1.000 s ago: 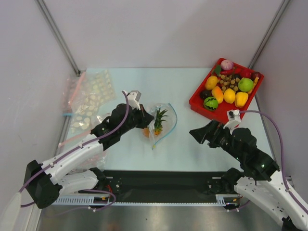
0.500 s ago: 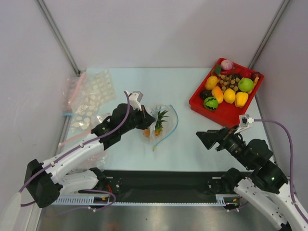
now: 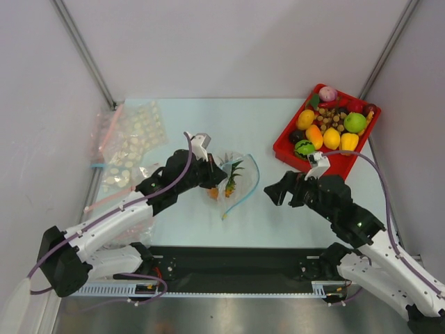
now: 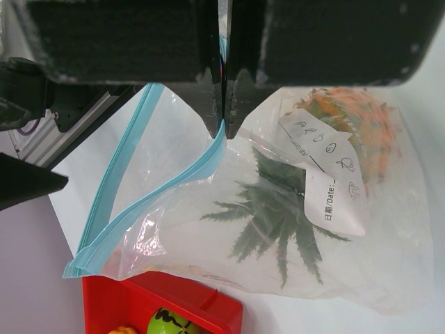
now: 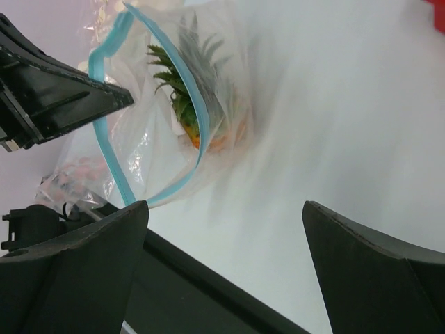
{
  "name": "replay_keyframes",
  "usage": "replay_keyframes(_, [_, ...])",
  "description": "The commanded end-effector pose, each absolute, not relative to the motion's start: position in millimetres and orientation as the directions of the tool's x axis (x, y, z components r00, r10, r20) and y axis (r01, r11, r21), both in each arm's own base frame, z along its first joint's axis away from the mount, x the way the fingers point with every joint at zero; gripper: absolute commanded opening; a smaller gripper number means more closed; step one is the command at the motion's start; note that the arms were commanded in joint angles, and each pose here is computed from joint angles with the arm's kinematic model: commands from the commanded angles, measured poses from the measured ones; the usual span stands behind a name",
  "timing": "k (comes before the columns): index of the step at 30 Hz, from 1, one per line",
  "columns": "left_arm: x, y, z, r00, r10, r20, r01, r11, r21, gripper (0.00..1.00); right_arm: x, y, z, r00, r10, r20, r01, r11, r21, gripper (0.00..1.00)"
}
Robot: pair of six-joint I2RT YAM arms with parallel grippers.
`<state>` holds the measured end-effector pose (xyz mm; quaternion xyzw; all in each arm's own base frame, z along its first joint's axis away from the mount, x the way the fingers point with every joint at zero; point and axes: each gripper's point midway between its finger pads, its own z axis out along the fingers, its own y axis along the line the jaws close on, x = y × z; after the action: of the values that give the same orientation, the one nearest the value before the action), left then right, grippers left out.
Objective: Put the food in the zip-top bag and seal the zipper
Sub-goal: Pick up the fake fruit from the bin.
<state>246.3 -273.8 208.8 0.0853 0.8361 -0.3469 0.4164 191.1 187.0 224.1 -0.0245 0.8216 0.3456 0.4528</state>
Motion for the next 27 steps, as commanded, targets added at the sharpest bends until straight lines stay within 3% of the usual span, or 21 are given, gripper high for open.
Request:
replay_keyframes(1, [248, -288, 236, -0.609, -0.172, -0.775, 0.484, 0.694, -0.534, 0.0, 211, 178, 279, -0.396, 0.325, -0.859, -0.412, 0.773, 0.483, 1.0])
replay_keyframes(5, [253, -283, 234, -0.59, -0.165, -0.791, 0.474, 0.721, -0.505, 0.0, 246, 143, 303, -0.249, 0.372, -0.895, -0.243, 0.87, 0.429, 0.98])
replay_keyframes(8, [259, -283, 229, -0.58, -0.155, -0.8, 0.467, 0.741, -0.482, 0.0, 276, 122, 313, -0.222, 0.361, -0.906, -0.103, 0.915, 0.39, 0.97])
replay_keyframes(17, [263, -285, 226, -0.58, -0.137, -0.803, 0.472, 0.747, -0.468, 0.0, 351, 99, 262, -0.346, 0.392, -0.852, 0.056, 0.915, 0.398, 1.0])
replay_keyframes(27, [261, -285, 229, -0.574, -0.144, -0.806, 0.478, 0.74, -0.473, 0.0, 399, 65, 201, -0.401, 0.412, -0.818, 0.224, 0.91, 0.349, 1.0])
